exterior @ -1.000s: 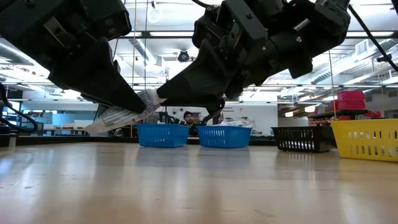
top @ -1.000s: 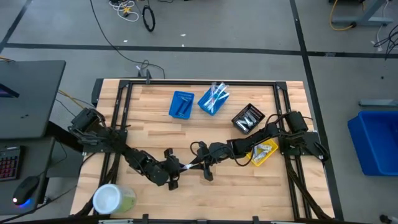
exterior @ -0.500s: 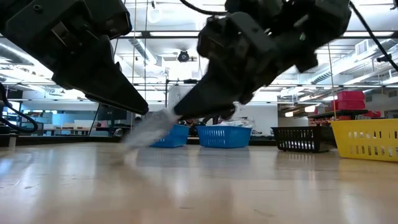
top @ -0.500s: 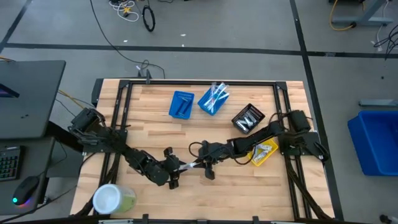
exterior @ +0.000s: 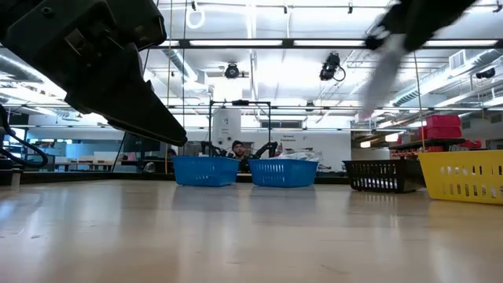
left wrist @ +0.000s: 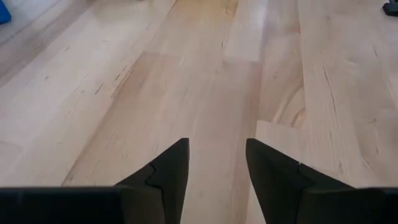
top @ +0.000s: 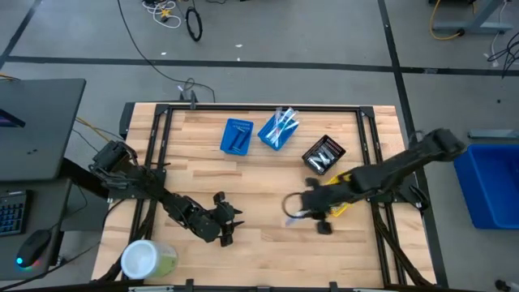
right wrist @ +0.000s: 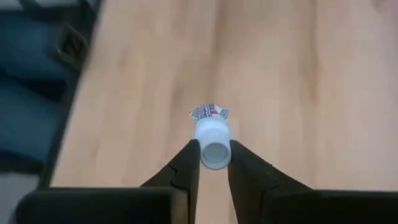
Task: Pick & Place Travel size toiletries
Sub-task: Put the white toothpaste into the yellow basket
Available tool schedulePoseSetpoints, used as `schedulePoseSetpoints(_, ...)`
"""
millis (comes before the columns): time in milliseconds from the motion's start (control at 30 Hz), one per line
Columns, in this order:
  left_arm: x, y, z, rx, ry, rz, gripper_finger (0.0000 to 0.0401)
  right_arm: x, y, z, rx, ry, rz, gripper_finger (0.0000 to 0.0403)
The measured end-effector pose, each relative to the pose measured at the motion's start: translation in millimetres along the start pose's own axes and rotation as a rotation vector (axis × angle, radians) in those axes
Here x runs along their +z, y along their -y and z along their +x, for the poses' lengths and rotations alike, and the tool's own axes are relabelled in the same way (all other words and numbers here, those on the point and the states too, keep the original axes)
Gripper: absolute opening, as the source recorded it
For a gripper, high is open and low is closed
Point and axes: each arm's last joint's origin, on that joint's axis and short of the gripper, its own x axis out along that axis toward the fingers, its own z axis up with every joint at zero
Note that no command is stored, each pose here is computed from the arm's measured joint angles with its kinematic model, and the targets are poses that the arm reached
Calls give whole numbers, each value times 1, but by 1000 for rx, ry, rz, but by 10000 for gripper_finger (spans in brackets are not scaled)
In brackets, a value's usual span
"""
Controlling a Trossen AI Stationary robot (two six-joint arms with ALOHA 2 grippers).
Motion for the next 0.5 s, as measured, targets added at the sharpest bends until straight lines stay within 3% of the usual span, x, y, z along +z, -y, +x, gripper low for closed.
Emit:
schedulePoseSetpoints(267, 2, -3, 2, 38, 23, 14, 169, -51, -4, -72, -212, -201, 160, 69)
schedulePoseSetpoints(367, 5, -7, 5, 54, 25, 3, 169, -62, -4, -82, -239, -255, 233, 69)
schedulePoseSetpoints(500, 10, -14, 11, 66, 28, -33, 169, -72, -3, -80, -272, -329, 232, 70)
